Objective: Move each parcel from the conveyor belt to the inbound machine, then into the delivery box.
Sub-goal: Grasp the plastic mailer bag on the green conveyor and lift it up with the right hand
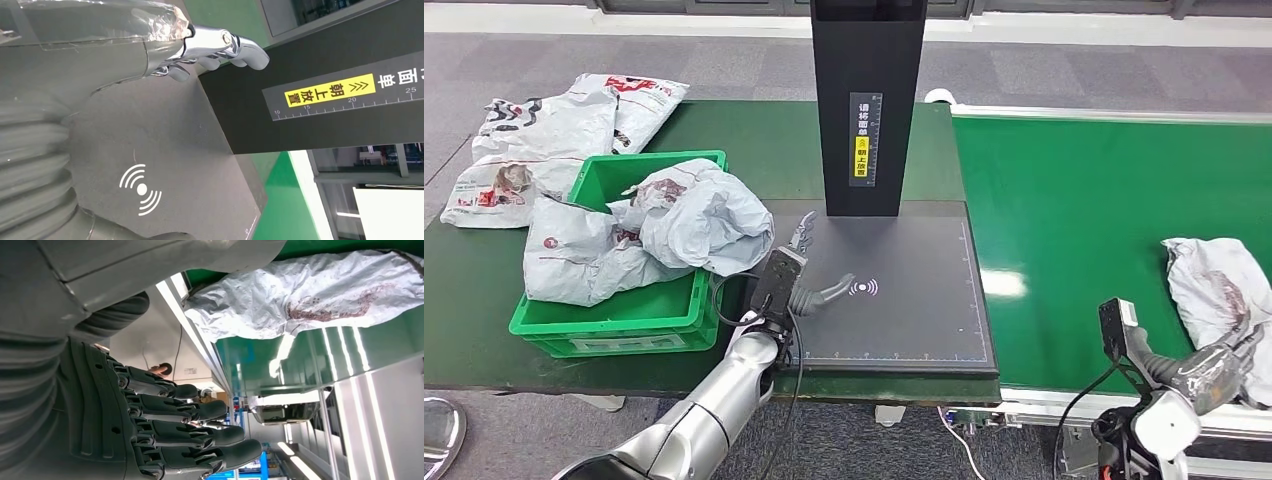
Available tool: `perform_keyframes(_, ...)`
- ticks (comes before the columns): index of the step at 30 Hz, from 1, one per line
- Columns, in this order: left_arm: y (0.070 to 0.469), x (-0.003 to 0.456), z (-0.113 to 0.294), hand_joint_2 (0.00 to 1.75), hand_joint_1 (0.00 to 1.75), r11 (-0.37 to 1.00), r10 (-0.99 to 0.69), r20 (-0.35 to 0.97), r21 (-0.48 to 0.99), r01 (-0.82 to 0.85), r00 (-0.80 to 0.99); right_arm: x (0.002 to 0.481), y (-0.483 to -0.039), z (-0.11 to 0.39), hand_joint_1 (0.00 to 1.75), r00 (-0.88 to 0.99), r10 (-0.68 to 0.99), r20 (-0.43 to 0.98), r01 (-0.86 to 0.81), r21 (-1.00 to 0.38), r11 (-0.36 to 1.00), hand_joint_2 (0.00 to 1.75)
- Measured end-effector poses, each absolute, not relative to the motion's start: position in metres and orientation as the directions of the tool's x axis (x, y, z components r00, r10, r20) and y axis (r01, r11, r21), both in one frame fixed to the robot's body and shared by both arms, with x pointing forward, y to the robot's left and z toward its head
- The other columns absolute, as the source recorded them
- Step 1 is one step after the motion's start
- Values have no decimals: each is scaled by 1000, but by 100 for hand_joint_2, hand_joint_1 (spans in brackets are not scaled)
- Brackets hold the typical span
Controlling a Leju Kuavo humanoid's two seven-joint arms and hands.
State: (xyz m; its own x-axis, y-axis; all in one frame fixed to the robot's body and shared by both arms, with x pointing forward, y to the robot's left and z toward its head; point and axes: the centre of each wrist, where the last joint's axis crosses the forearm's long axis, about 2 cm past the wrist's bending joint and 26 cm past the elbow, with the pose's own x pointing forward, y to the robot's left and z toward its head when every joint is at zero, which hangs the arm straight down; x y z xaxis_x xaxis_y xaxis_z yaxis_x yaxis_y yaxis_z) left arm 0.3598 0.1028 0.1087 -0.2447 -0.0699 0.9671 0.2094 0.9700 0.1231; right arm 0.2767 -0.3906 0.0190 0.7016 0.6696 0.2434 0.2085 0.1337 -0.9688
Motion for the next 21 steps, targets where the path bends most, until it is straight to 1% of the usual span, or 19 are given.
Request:
perform_keyframes(12, 103, 360, 110, 175, 0, 971, -69, 967, 122, 207, -246, 275, -387, 13, 0, 730, 648, 217, 167, -976, 139, 175)
perform_keyframes(21, 105, 359, 110, 175, 0, 971, -74, 966, 127, 205, -246, 275, -374, 2, 0, 754, 640, 150, 73, -987, 146, 175)
